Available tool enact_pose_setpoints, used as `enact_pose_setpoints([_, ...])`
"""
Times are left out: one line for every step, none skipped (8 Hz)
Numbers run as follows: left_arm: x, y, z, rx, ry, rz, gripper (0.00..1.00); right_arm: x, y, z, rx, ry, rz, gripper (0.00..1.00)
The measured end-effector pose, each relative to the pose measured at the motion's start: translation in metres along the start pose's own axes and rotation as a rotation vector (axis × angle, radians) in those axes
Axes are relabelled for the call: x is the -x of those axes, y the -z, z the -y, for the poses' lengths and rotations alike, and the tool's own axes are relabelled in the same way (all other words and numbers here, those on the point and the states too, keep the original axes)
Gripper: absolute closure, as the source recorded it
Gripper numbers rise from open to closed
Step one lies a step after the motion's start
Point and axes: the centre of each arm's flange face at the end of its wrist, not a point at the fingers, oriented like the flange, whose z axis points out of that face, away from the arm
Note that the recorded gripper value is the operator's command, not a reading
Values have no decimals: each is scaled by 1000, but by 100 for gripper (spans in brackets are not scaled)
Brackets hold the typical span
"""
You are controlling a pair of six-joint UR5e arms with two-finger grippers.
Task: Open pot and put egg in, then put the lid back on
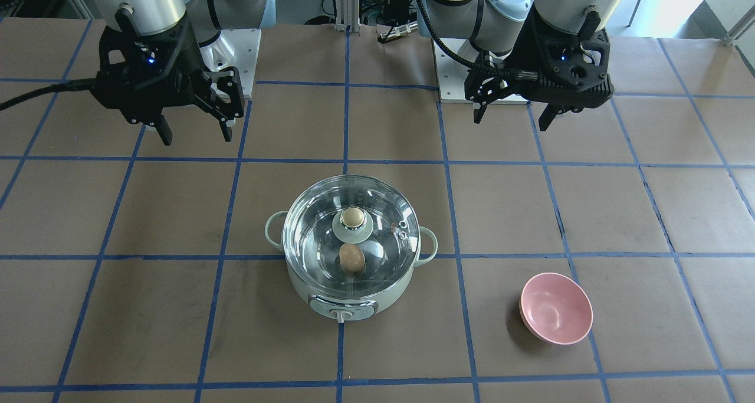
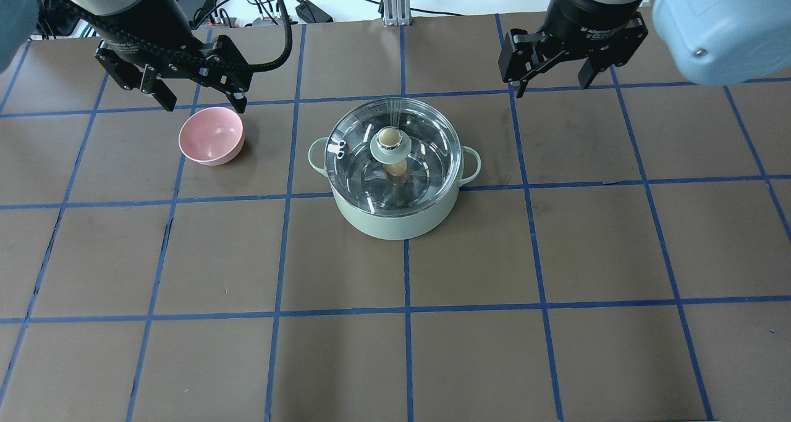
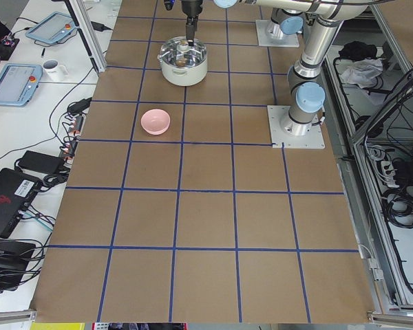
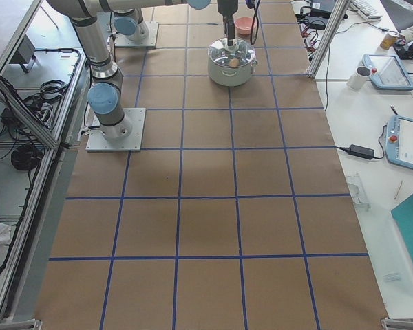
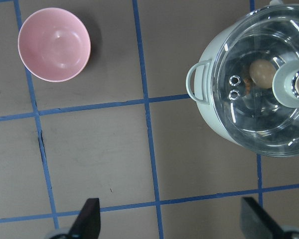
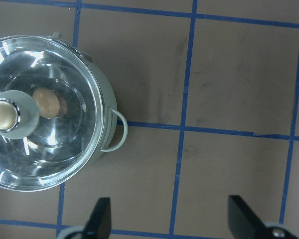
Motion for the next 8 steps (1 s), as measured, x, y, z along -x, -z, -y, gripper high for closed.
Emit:
enact_pose_setpoints([1,0,0,0,1,3,0,-7,7,-4,-2,5,1,0])
enact_pose_setpoints([2,0,0,1,2,11,0,-13,10,-5,-3,4,9,0])
enact_pose_setpoints([3,0,0,2,2,18,0,-17,11,-4,-8,6,27,0])
enact_pose_setpoints([3,0,0,2,2,21,0,-19,13,-2,-23,18,37,0])
enact_pose_setpoints([3,0,0,2,2,23,0,-24,15,-1,-36,31,39,0])
enact_pose_setpoints([3,-1,0,3,1,24,0,-29,18,-1,-46,30,40,0])
enact_pose_setpoints([3,-1,0,3,0,24,0,-32,22,-4,-51,28,39,0])
enact_pose_setpoints([2,-1,0,3,0,24,0,-34,29,-9,-57,27,34,0])
